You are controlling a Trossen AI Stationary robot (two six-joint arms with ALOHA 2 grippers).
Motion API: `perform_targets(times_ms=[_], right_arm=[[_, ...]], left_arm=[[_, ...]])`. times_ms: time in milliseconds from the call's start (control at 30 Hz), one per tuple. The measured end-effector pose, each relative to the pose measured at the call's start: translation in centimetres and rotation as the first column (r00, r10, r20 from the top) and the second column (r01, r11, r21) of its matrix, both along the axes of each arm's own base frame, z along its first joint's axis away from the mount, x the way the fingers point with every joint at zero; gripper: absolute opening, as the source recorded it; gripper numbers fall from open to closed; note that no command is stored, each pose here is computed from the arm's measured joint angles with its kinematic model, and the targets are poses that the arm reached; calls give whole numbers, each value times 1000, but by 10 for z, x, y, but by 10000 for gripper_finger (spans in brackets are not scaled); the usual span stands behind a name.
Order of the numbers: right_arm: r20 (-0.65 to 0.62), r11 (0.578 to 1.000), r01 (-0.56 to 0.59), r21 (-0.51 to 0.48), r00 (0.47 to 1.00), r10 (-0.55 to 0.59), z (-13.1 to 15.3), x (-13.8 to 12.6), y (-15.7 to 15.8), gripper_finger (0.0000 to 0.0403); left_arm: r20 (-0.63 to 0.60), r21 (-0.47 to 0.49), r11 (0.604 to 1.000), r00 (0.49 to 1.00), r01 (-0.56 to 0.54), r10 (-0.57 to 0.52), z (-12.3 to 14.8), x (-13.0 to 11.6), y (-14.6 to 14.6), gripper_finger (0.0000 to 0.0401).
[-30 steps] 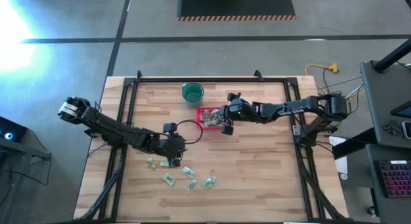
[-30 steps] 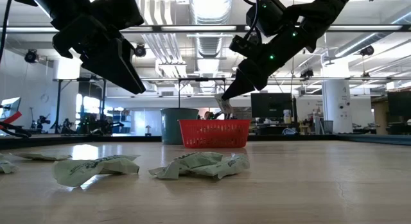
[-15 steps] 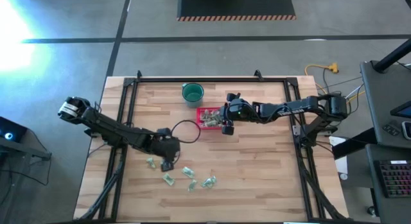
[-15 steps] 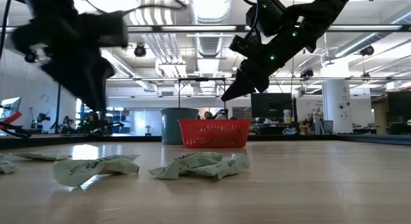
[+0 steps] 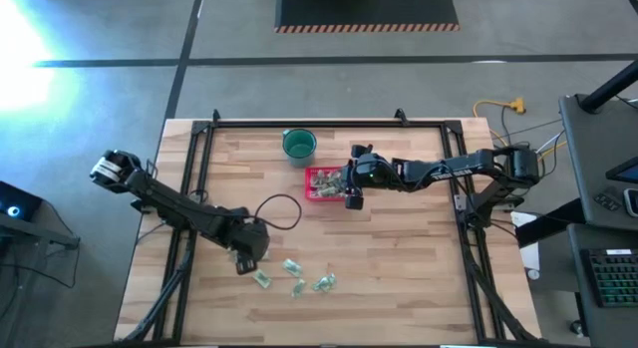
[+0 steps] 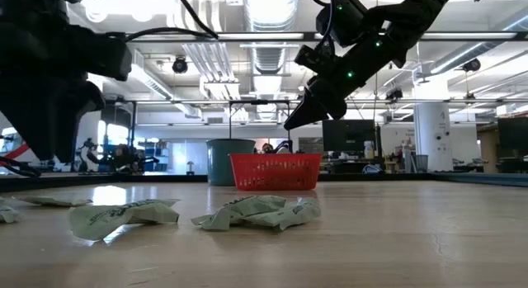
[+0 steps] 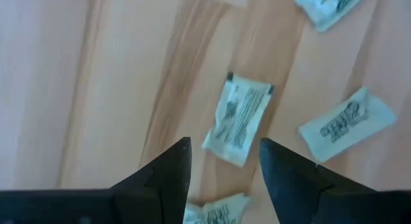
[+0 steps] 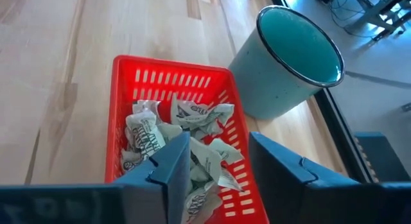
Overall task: Pick and place items into bin
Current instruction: Put the light green stevia packet into the red bin
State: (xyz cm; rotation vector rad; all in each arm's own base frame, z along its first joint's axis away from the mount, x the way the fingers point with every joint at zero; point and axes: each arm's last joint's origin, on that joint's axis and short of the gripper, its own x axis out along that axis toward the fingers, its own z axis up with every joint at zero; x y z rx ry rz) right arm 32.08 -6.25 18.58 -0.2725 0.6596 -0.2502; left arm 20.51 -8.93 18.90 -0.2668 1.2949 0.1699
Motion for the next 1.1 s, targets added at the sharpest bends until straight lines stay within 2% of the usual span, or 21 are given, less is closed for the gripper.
perform_targets(times_ms=[100,267,533,767,900,1100], right_arm=[[3,1000,-1,-2,1000,1,0,0,0,143],[5,1000,-2,-3,1000,2,0,0,0,136],[5,1000,-1,-3,1000,1,0,0,0,134],[8,1000,-1,-4,1000,1,1,0,0,127],[8,1000,-1,-4,1000,1,1,0,0,129],[10,1000,-1,-4,1000,1,1,0,0,130]], left_arm=[[14,24,1000,1000,20,-20,-3,3,-1,167],[-49,52,995,995,85,-82,-17,7,-5,167],[-147,21,992,982,126,-122,-39,14,-11,167],[-161,19,992,979,128,-123,-43,16,-12,160],[-153,18,992,980,128,-124,-41,15,-12,124],[-151,20,991,980,134,-130,-39,16,-12,24]])
